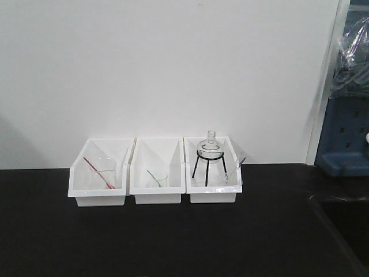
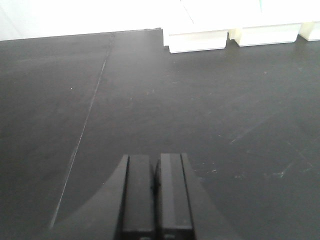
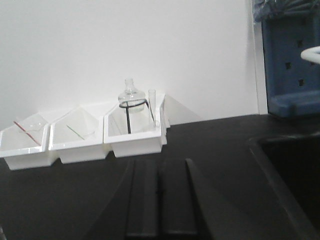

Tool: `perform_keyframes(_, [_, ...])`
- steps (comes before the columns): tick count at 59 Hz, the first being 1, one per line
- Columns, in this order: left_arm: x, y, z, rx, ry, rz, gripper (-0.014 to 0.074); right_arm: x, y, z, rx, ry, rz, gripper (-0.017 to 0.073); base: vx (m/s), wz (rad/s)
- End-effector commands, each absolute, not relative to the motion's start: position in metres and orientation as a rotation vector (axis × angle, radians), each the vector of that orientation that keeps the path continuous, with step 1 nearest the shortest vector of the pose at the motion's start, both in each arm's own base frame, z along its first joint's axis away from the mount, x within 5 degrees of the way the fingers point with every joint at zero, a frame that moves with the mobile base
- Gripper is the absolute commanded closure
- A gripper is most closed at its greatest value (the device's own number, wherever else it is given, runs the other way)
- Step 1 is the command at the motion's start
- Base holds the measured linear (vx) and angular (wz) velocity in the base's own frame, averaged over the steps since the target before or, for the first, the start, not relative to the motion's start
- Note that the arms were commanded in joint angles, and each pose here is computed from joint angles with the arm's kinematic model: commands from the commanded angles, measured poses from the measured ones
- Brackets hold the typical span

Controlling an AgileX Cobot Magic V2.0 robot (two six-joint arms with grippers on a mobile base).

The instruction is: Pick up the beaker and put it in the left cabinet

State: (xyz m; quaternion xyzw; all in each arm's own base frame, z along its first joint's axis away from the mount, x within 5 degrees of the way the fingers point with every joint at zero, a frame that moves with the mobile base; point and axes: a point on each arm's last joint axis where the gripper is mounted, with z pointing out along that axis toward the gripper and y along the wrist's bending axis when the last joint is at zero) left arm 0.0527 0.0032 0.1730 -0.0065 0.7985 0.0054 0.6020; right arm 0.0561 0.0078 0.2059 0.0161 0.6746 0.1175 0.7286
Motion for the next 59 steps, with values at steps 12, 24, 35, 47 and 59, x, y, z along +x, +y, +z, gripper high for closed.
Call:
perform_keyframes(12, [0.053, 0.002, 0.185, -0.002, 1.750, -0.004, 0.0590, 0.056, 0.012, 0.294, -0.111, 1.253, 0.158, 0.0565, 0.00, 0.00])
perform_keyframes(24, [0.053, 0.002, 0.185, -0.002, 1.750, -0.004, 0.0590, 0.113, 0.022, 0.343, -0.172, 1.335, 0.142, 0.0565, 0.00, 0.00])
perform_keyframes(35, [0.053, 0.002, 0.185, -0.002, 1.750, -0.004, 0.0590, 0.158, 0.029, 0.338, -0.181, 1.454, 0.158, 0.0565, 0.00, 0.00])
perform_keyframes(47, [0.053, 0.002, 0.185, -0.002, 1.750, -0.004, 0.0590, 0.178, 0.033, 0.327, -0.183, 1.498, 0.190, 0.0554, 0.00, 0.00])
perform_keyframes(59, [0.053, 0.002, 0.185, -0.002, 1.750, -0.004, 0.0590, 0.182, 0.035, 0.326, -0.184, 1.489, 0.206, 0.0424, 0.00, 0.00])
